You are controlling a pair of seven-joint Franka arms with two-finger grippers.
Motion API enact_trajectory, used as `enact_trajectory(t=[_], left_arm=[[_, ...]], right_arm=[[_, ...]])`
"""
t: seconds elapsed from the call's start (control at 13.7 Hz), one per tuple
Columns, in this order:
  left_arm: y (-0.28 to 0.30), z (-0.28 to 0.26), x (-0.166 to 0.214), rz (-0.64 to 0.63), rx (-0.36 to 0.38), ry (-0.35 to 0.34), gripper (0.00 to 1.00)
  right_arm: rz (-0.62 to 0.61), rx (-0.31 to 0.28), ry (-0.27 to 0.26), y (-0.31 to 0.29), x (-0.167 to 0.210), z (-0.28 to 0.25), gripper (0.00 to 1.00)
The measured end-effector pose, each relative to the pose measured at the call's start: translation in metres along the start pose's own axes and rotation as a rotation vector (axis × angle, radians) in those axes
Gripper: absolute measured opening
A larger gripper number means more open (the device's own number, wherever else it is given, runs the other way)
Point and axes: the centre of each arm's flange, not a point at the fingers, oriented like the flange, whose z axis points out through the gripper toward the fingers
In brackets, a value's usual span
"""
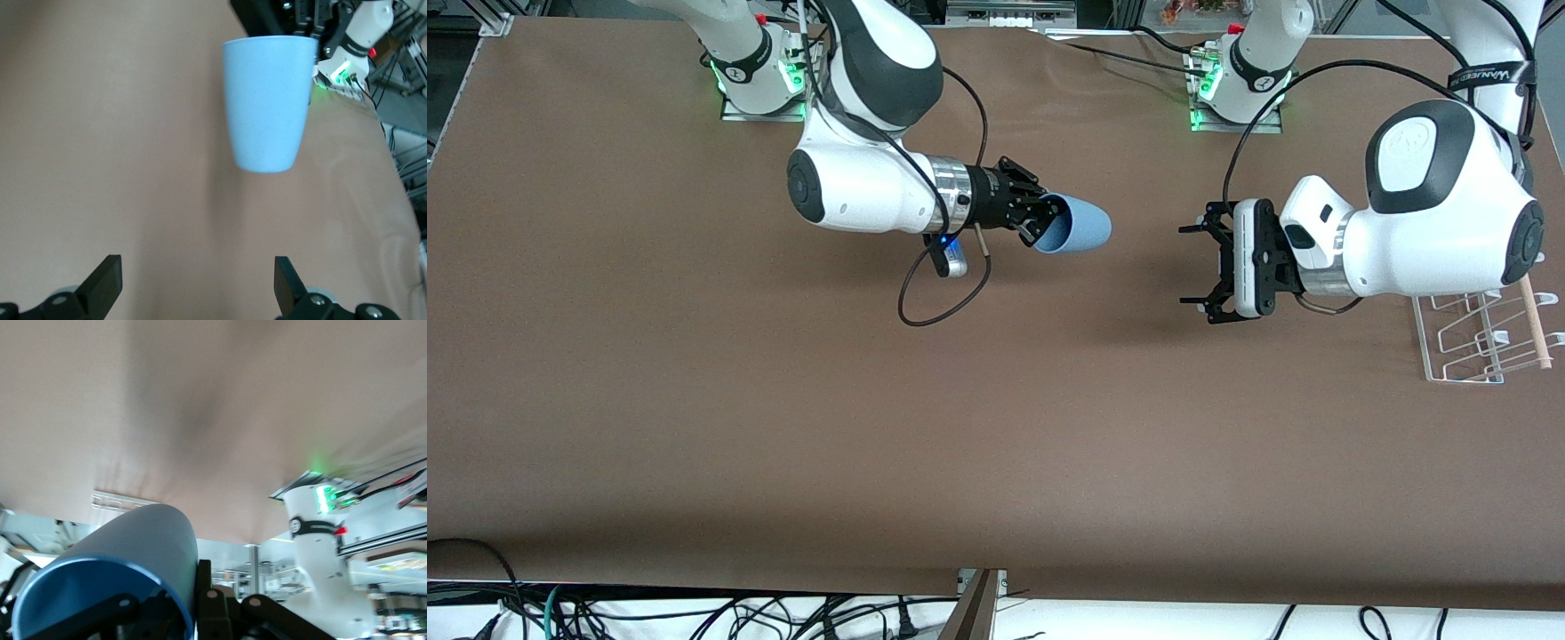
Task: Transfer cup to left arm and place on rack
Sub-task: 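Close the left gripper on the cup held by the right gripper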
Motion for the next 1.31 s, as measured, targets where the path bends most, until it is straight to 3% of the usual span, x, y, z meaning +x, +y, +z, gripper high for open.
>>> enact_trajectory(t=[0.29,0.44,0.58,1.09,1.17,1.31], left_arm=[[0.008,0.021,0.02,0.123,0.017,0.002,1.0],[0.018,0.03,0.037,0.152,0.051,-0.003,1.0],[0.026,0.044,0.049,0.171,0.077,-0.01,1.0],[0.035,0.053,0.05,0.104,0.118,-0.014,1.0],[0.034,0.054,0.052,0.091,0.135,-0.011,0.96],[0.032,0.055,0.052,0.061,0.157,-0.005,0.73]], right_arm=[[0.197,0.069,-0.033,-0.019,-0.013,0.012,0.05],[0.284,0.084,-0.133,-0.031,-0.014,0.015,0.05],[0.336,0.093,-0.195,-0.04,-0.006,0.012,0.05],[0.369,0.085,-0.224,-0.042,-0.007,0.009,0.05],[0.37,0.083,-0.225,-0.042,-0.006,0.007,0.05],[0.37,0.072,-0.226,-0.042,-0.005,0.006,0.05]])
